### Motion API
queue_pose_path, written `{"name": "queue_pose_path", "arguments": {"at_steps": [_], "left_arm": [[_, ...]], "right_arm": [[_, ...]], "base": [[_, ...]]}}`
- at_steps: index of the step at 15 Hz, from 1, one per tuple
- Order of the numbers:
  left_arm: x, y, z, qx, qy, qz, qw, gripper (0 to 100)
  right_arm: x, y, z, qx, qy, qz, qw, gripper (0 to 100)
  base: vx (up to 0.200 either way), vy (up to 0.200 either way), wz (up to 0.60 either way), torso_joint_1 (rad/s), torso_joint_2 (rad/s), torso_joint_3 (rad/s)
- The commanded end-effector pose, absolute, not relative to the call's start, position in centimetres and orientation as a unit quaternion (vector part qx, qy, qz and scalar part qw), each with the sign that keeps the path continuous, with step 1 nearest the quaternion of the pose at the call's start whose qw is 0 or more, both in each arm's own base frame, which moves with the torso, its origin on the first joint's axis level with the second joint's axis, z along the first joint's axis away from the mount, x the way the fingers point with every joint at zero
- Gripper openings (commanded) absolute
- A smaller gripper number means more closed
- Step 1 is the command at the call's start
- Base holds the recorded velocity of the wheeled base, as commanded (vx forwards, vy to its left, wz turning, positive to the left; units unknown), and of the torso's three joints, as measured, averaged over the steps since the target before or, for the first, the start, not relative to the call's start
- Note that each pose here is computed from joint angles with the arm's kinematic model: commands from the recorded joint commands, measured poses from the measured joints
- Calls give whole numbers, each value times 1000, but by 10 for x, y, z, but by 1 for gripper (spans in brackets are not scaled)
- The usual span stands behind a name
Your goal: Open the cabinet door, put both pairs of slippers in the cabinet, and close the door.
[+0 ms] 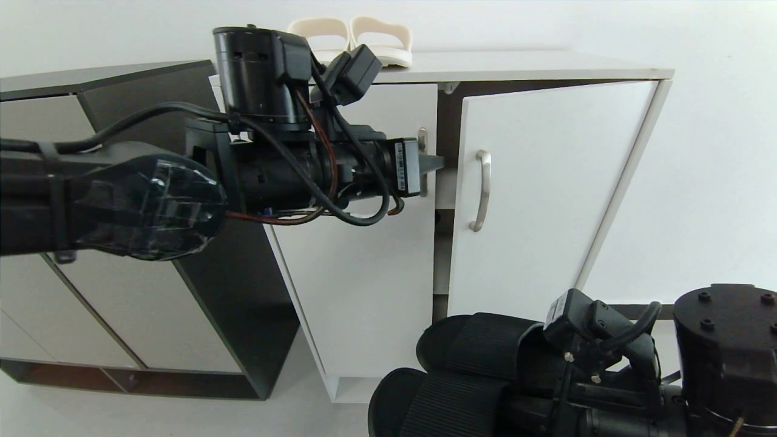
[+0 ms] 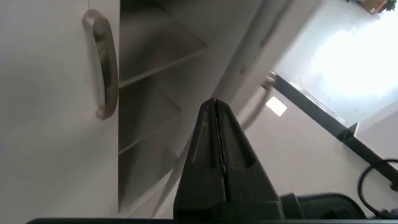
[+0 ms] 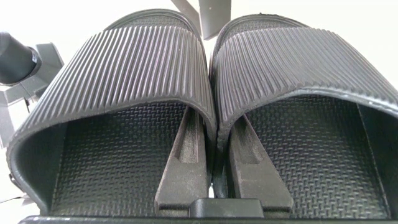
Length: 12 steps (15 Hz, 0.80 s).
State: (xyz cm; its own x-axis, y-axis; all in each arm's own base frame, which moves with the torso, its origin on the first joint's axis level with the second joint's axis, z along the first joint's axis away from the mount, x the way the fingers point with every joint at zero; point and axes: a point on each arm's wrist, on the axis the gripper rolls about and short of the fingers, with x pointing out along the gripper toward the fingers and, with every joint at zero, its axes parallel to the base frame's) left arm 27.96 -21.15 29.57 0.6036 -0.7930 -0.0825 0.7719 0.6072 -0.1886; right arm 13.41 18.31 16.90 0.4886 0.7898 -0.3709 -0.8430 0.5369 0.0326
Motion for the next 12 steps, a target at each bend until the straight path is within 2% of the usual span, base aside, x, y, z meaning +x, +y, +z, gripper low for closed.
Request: {"name": "queue_pose_path", "arguments": {"at_steps": [1, 4, 8, 12], "left_arm": [[304, -229, 281, -67, 93, -436, 892, 0], [320, -241, 278, -72, 88, -437, 892, 0], [317, -241, 280, -81, 99, -413, 902, 0], [306, -250, 283, -83, 99, -424, 896, 0]], "right_arm": [[134, 183, 169, -76, 173, 476, 859, 0], [134, 184, 169, -76, 173, 474, 860, 0], [135, 186, 168, -78, 175, 474, 859, 0], [135, 186, 168, -77, 176, 475, 859, 0]], "base": [[0, 0, 0, 0, 0, 0], [0, 0, 0, 0, 0, 0], [0, 0, 0, 0, 0, 0], [-200, 0, 0, 4, 1, 1]]}}
